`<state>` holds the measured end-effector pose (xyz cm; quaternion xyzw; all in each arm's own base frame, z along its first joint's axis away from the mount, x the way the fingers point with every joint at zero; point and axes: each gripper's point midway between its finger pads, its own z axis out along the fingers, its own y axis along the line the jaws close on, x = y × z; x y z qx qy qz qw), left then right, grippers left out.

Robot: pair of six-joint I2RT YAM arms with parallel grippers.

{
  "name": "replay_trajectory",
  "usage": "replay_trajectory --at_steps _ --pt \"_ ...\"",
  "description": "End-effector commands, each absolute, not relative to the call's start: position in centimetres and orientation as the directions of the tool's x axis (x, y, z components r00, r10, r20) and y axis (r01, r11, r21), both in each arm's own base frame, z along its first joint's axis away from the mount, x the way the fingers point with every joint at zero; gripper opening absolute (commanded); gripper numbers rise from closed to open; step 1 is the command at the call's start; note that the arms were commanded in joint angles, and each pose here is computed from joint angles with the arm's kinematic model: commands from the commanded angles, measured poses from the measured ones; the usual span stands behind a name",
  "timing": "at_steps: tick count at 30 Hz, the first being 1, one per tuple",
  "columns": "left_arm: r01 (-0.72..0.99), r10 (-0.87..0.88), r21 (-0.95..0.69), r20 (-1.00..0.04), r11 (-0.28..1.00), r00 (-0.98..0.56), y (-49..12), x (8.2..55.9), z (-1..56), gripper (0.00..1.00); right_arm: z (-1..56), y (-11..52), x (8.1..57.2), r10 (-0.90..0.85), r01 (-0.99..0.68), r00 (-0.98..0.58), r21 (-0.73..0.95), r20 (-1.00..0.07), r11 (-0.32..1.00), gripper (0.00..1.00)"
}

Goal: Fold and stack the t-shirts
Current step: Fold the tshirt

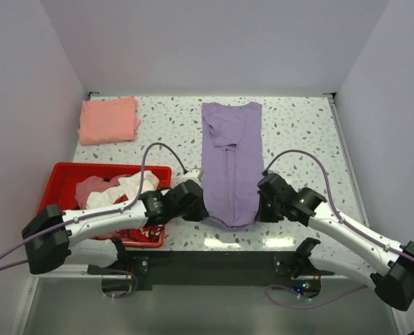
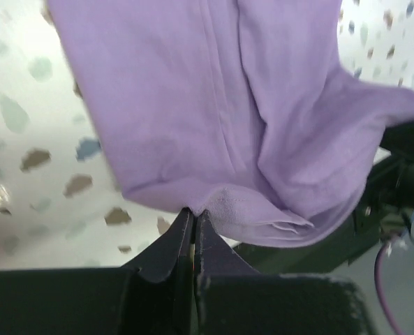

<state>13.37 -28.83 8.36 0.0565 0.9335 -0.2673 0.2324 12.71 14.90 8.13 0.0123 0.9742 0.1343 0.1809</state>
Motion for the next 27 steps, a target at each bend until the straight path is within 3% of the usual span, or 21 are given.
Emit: replay_trajectory --at_steps 1,6,12,27 --pt "0.262 -0.055 -0.453 -0.577 0.852 -0.815 -29.3 18.4 11.0 0.00 11.4 14.5 17.8 0.096 -0.020 -0.837 0.206 -0.538 0.978 0.00" --pt "0.287 -0.076 -0.422 -0.661 0.860 -0.747 -30.4 22.3 13.5 0.00 13.3 15.1 22.2 0.123 -0.020 -0.794 0.228 -0.595 0.973 0.00" --pt "0.252 -0.094 -0.413 -0.656 0.875 -0.749 -30.1 26.8 13.5 0.00 15.4 15.1 27.1 0.161 -0.009 -0.735 0.246 -0.659 0.969 0.00" --pt "0.238 -0.112 -0.390 -0.692 0.890 -0.713 -29.4 34.9 14.2 0.00 14.1 15.2 34.2 0.177 0.020 -0.747 0.246 -0.640 0.969 0.00"
